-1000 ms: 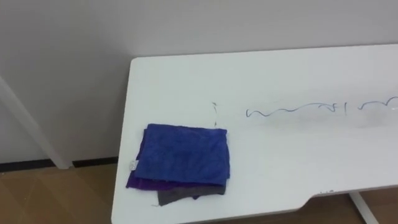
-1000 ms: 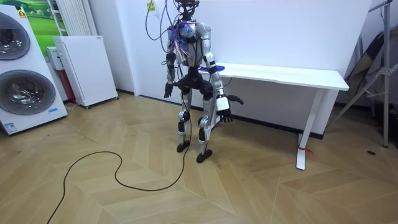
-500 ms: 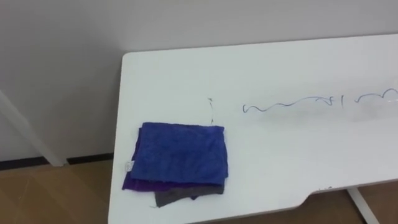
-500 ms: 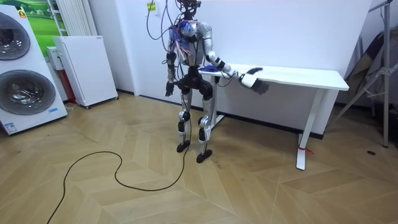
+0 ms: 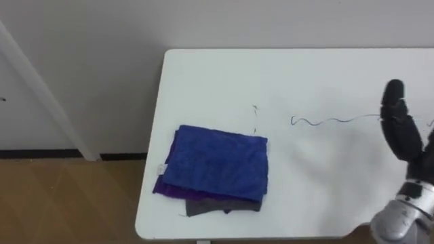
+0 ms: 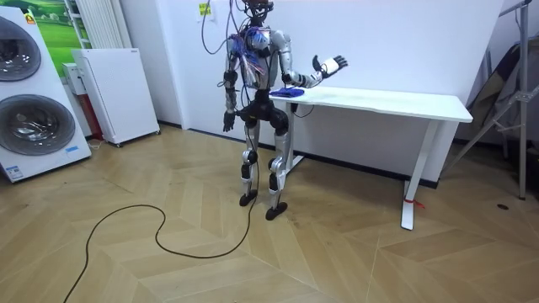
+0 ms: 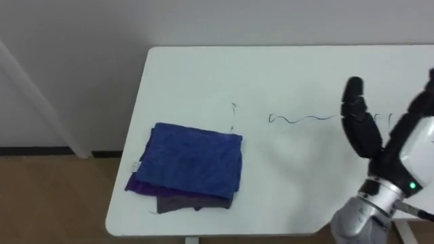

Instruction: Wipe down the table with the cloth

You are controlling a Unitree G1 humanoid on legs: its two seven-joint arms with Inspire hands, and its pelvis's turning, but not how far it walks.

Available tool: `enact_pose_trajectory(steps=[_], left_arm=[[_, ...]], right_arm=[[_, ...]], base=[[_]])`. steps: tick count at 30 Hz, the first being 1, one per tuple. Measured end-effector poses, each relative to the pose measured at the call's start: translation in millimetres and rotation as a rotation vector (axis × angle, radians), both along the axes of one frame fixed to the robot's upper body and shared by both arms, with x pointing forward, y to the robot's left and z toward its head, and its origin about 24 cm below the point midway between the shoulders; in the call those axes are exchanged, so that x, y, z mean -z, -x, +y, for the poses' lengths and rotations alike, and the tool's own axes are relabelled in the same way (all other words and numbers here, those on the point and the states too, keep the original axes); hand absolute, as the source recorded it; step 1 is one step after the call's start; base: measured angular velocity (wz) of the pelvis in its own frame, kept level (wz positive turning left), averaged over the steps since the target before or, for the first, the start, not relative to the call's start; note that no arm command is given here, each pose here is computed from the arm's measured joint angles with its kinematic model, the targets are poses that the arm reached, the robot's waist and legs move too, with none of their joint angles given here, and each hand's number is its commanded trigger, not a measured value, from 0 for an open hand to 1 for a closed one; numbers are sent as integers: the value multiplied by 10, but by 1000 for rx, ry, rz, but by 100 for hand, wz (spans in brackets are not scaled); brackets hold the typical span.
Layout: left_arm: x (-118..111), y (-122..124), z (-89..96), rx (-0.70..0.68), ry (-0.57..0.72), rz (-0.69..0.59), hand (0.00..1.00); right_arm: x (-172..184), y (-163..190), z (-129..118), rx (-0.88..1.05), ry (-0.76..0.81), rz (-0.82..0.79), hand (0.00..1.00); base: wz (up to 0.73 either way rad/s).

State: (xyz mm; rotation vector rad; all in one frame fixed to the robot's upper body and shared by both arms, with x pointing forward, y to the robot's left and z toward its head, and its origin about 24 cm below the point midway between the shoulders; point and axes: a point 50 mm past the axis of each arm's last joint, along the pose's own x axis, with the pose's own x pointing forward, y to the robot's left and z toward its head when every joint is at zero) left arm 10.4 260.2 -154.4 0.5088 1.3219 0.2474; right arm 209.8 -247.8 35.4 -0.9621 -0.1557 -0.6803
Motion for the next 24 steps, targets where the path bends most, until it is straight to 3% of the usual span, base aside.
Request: enact_pose_trajectory(steps=[8,16,24], left_arm=[[15,-32,-61,63,10,11,0],[17,-37,-70,87,10,16,0],[11,-129,-106,159,18,10,0]], right_arm=[[-31,-184,438,-244,133,51,0],[185,-156,847,-477,191,234,0],[459,-90,910,-573,311,460,0]], base=[[8],[10],[8]])
